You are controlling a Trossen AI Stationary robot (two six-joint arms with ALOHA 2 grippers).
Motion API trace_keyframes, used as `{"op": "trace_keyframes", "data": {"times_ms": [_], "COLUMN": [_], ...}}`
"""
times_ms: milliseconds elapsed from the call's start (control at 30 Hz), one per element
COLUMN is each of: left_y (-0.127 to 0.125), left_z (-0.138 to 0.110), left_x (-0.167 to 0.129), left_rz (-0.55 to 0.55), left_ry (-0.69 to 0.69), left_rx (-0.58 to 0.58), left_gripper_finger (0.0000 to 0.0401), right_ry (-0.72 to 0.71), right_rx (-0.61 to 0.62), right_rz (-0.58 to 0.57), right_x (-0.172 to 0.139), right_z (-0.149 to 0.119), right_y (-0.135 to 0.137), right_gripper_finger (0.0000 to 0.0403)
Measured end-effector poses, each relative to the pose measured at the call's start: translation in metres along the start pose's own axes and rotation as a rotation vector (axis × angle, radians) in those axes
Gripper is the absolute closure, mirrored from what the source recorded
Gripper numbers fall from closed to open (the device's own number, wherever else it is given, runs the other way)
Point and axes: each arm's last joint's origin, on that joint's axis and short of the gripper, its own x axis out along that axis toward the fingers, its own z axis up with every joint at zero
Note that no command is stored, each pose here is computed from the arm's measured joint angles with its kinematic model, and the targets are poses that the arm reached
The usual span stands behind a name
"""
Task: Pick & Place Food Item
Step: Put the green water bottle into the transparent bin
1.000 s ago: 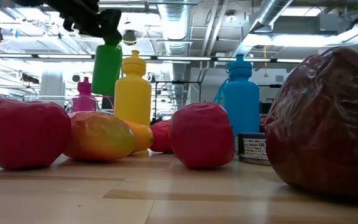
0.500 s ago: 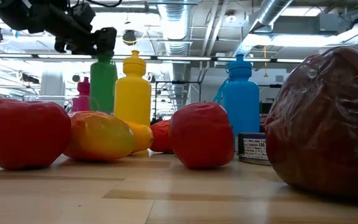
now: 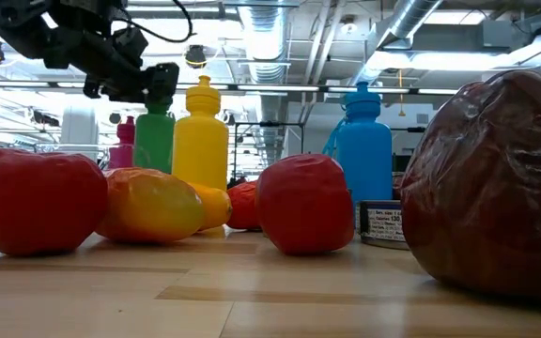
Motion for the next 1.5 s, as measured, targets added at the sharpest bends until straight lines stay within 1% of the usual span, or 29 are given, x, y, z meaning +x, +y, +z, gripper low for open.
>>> {"op": "trace_keyframes", "data": {"times_ms": [200, 333, 633, 767, 900, 1067, 1233, 1300, 1500], "left_y": [-0.005, -0.004, 0.001, 0.002, 0.004, 0.005, 0.004, 0.002, 0.002], "left_z": [-0.007, -0.008, -0.011, -0.013, -0.018, -0.018, -0.023, -0.022, -0.021], "left_x": [0.007, 0.01, 0.015, 0.017, 0.019, 0.02, 0.021, 0.021, 0.021], "left_rz": [0.016, 0.035, 0.073, 0.085, 0.09, 0.095, 0.076, 0.056, 0.054], "left_ry": [0.009, 0.014, 0.034, 0.041, 0.074, 0.075, 0.105, 0.101, 0.091], "left_rx": [-0.001, -0.02, 0.006, -0.021, -0.019, -0.04, -0.005, -0.019, -0.034], "left_gripper_finger": [0.0195, 0.0193, 0.0192, 0.0192, 0.0191, 0.0191, 0.0191, 0.0188, 0.0163], "right_ry": [0.017, 0.016, 0.016, 0.016, 0.016, 0.016, 0.015, 0.014, 0.014], "right_rx": [-0.004, -0.006, -0.009, -0.01, -0.01, -0.009, -0.007, -0.007, -0.006], "right_rz": [0.0, 0.001, 0.004, 0.004, 0.004, 0.004, 0.004, 0.005, 0.005], "right_x": [0.0, 0.0, 0.0, 0.0, 0.0, 0.0, 0.0, 0.0, 0.0], "right_z": [-0.002, -0.002, -0.002, -0.002, -0.001, -0.001, -0.001, -0.001, -0.001], "right_y": [0.0, 0.0, 0.0, 0.0, 0.0, 0.0, 0.0, 0.0, 0.0], "right_gripper_finger": [0.0226, 0.0226, 0.0226, 0.0226, 0.0226, 0.0226, 0.0226, 0.0226, 0.0226]}}
